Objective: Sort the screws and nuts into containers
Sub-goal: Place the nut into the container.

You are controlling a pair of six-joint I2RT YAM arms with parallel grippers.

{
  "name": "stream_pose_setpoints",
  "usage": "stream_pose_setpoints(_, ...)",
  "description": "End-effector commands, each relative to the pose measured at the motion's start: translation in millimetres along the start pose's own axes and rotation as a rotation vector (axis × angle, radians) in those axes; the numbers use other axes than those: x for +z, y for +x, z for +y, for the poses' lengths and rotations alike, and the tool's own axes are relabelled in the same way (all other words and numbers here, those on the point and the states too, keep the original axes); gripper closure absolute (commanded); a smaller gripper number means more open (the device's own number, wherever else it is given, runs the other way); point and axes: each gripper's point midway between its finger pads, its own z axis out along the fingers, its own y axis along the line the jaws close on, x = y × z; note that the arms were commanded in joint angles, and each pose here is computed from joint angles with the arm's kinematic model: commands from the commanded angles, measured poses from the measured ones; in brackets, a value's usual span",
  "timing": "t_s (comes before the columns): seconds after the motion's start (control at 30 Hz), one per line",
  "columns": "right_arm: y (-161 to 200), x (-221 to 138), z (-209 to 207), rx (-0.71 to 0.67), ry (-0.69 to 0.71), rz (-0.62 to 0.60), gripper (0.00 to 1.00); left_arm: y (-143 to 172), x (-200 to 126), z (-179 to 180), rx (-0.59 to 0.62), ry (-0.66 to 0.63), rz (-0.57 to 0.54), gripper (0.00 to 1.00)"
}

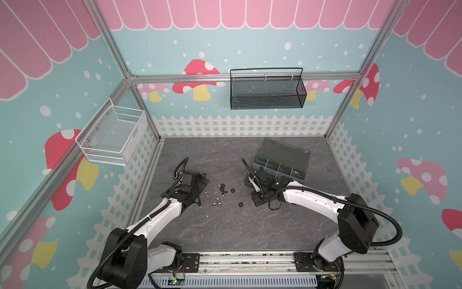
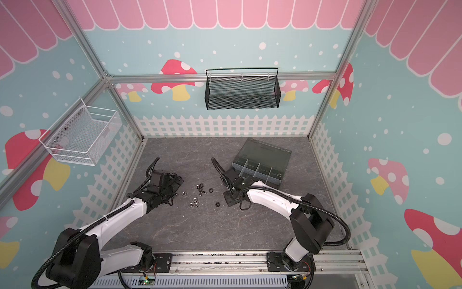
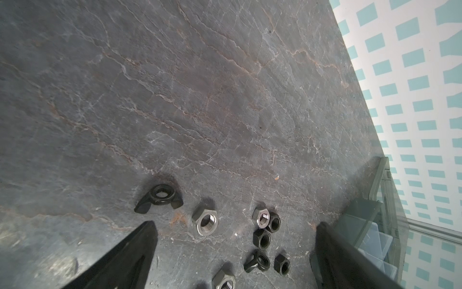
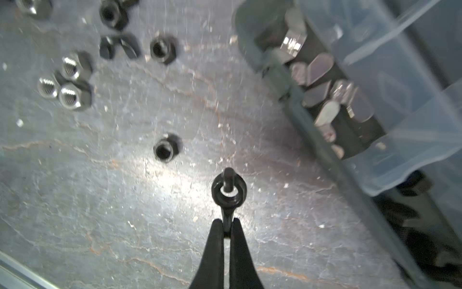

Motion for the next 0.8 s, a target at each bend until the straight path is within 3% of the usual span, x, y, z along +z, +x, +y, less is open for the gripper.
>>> stream_pose_setpoints(0.0, -29.3, -11.1, -20.1, -0.007, 0.078, -0.060, 1.00, -3.4, -0.1, -2.2, -0.001, 0.012, -0.006, 0.00)
stream_pose_setpoints(0.4, -94.1, -2.0, -64.9, 0.061, 0.162, -0.155, 1.00, -4.6, 2.0, -10.7, 0.025, 0.032, 0.001, 0.00)
stream_pose_setpoints(0.77, -124.5, 33.7, -82.5, 0.043, 0.172, -0.128, 1.00, -4.1, 5.2, -13.5, 0.043, 0.033, 0.011, 0.00)
